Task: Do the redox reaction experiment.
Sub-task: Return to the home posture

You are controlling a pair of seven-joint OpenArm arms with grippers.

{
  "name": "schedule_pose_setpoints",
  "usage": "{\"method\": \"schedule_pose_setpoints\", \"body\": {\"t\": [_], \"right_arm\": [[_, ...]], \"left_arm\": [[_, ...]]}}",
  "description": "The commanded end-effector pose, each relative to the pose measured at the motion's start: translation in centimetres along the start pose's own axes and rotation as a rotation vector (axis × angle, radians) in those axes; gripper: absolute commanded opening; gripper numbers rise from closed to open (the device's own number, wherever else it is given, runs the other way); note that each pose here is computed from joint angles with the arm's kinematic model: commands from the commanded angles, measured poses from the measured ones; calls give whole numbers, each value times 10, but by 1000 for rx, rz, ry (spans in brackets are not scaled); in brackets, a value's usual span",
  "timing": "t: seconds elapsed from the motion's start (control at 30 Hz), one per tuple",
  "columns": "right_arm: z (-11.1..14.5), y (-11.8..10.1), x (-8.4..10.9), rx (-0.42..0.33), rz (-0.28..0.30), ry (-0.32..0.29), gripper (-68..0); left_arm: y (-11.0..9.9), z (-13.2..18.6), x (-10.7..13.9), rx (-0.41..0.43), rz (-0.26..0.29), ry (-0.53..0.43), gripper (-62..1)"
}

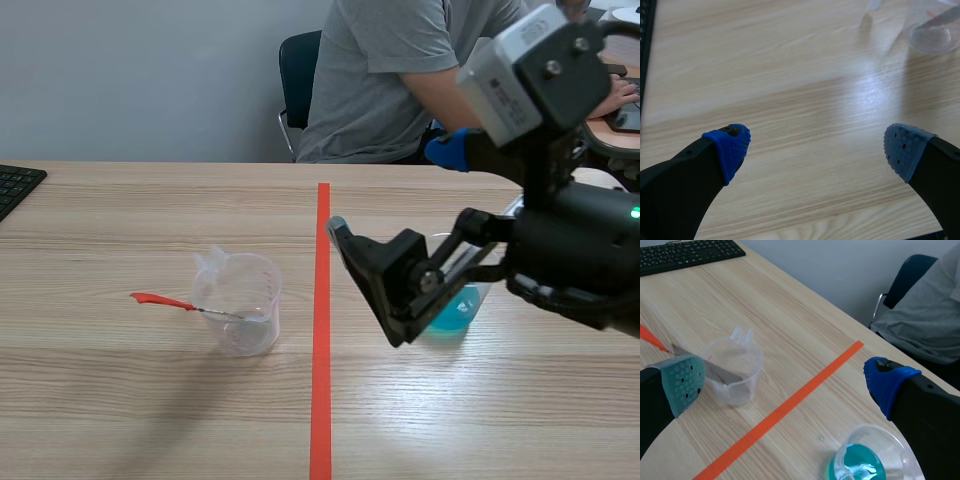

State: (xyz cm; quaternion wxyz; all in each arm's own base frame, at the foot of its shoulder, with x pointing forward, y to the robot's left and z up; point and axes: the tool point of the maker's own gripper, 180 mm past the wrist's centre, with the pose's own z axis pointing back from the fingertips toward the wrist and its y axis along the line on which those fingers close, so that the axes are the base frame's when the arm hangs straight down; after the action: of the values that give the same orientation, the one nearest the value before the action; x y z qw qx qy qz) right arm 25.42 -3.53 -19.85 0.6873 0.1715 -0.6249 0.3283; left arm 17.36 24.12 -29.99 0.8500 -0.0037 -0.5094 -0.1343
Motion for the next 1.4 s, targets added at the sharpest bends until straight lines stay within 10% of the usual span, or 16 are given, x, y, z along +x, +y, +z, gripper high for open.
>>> {"method": "schedule_pose_setpoints", "body": {"t": [0.0, 0.47, 1.03, 1.37], "right_arm": [[7, -1, 8, -10, -5, -21, 4], [61, -4, 20, -72, -43, 31, 4], [67, -16, 17, -111, -12, 58, 4], [67, -16, 16, -111, -13, 62, 4]], "left_arm": [[-6, 0, 17, -11, -6, -51, -37], [-46, 10, 83, -41, -86, -187, -37], [-67, 15, 97, -85, -78, -237, -37], [-94, 12, 109, -283, -97, -260, -37]]}}
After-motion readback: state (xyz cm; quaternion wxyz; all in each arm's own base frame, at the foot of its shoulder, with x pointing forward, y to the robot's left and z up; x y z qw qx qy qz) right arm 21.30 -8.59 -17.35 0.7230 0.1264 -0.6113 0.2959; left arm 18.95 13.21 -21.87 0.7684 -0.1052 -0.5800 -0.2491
